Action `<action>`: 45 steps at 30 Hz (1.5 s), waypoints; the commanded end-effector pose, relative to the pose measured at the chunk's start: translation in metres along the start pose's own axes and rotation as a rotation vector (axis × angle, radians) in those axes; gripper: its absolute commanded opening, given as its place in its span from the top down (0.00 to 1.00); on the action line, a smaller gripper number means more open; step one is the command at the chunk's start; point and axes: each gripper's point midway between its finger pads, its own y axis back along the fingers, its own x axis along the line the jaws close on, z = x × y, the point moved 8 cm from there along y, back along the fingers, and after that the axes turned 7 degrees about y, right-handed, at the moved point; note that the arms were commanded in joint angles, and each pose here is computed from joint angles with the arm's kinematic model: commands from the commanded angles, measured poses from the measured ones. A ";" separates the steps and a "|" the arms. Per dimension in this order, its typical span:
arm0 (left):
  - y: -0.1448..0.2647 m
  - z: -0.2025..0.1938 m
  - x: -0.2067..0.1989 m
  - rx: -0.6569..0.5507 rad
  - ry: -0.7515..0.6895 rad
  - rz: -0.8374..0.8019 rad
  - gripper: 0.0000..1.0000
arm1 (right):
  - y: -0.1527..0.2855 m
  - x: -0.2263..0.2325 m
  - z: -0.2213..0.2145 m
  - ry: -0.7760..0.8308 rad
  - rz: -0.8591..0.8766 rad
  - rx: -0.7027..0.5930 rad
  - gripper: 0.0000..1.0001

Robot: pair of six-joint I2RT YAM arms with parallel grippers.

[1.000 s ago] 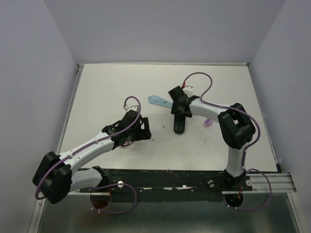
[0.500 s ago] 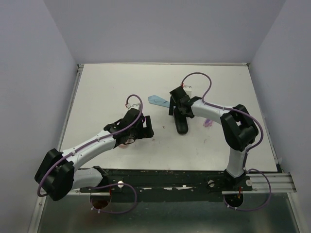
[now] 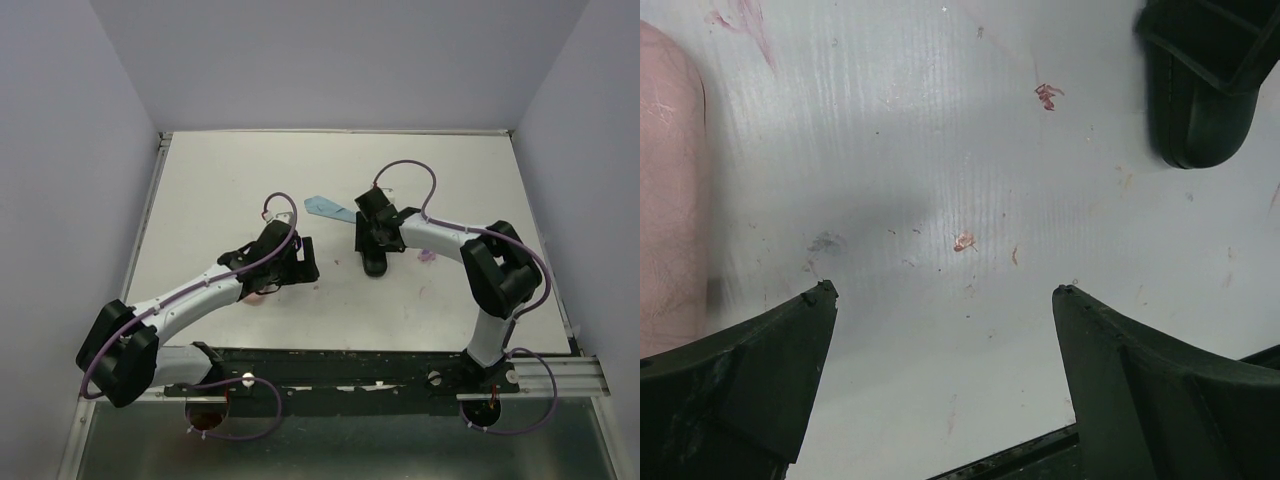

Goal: Organize the sunglasses
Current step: Move the case with the sunglasses to the center of the board, then pick up the sunglasses case from the center of the board.

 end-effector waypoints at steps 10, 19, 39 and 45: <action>0.014 0.018 -0.008 -0.055 0.002 0.028 0.01 | -0.004 -0.052 0.046 -0.191 -0.279 -0.099 0.64; 0.024 0.031 0.000 -0.106 0.037 0.076 0.01 | -0.056 -0.130 0.098 -0.378 -0.290 -0.130 0.46; 0.015 0.065 0.072 -0.114 0.145 0.296 0.01 | 0.092 -0.151 0.111 -0.494 -0.209 -0.559 0.00; -0.006 0.061 0.076 -0.022 0.114 0.300 0.01 | 0.096 -0.145 0.088 -0.490 -0.142 -0.534 0.00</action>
